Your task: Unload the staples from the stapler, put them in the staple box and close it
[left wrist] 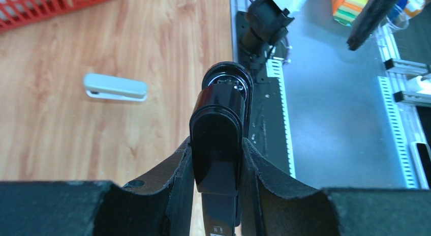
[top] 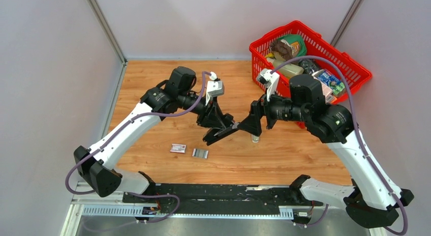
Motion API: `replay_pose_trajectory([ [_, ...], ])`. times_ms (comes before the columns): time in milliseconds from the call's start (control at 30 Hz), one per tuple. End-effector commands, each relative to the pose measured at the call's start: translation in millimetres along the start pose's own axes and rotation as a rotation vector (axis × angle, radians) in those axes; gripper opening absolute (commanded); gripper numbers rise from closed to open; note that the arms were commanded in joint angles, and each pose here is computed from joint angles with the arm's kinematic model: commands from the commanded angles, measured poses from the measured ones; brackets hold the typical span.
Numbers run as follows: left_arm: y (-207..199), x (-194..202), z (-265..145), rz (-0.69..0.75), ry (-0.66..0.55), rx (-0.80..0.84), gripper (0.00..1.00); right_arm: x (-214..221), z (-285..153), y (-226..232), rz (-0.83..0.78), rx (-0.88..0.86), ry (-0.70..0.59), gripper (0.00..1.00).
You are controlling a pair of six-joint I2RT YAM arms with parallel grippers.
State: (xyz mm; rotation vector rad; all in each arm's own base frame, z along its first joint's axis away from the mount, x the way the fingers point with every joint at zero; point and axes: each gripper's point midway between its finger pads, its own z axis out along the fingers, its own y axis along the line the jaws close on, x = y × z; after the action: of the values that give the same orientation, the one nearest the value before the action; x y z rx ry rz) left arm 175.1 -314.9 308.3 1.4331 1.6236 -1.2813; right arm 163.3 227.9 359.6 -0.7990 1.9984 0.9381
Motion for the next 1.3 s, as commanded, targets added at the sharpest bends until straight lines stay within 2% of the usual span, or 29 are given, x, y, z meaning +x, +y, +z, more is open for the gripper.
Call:
replay_pose_trajectory([
  [0,-34,-19,-11,0.05,-0.092,0.088,0.0,-17,3,30,-0.087,-0.163,-0.027,0.85],
  [233,-39,-18,-8,-0.031,-0.123,0.116,0.0,-5,34,27,-0.101,-0.175,0.017,0.75],
  [500,-43,-11,-6,-0.055,-0.133,0.14,0.0,5,43,17,-0.12,-0.151,0.029,0.66],
  [700,-43,-3,-4,-0.064,-0.118,0.149,0.0,12,49,24,-0.112,-0.207,0.037,0.48],
  [867,-50,-5,-9,-0.042,-0.132,0.152,0.0,18,49,36,-0.101,-0.293,0.06,0.46],
  [1267,-60,-11,-14,-0.002,-0.162,0.174,0.0,28,50,44,-0.097,-0.335,0.087,0.39],
])
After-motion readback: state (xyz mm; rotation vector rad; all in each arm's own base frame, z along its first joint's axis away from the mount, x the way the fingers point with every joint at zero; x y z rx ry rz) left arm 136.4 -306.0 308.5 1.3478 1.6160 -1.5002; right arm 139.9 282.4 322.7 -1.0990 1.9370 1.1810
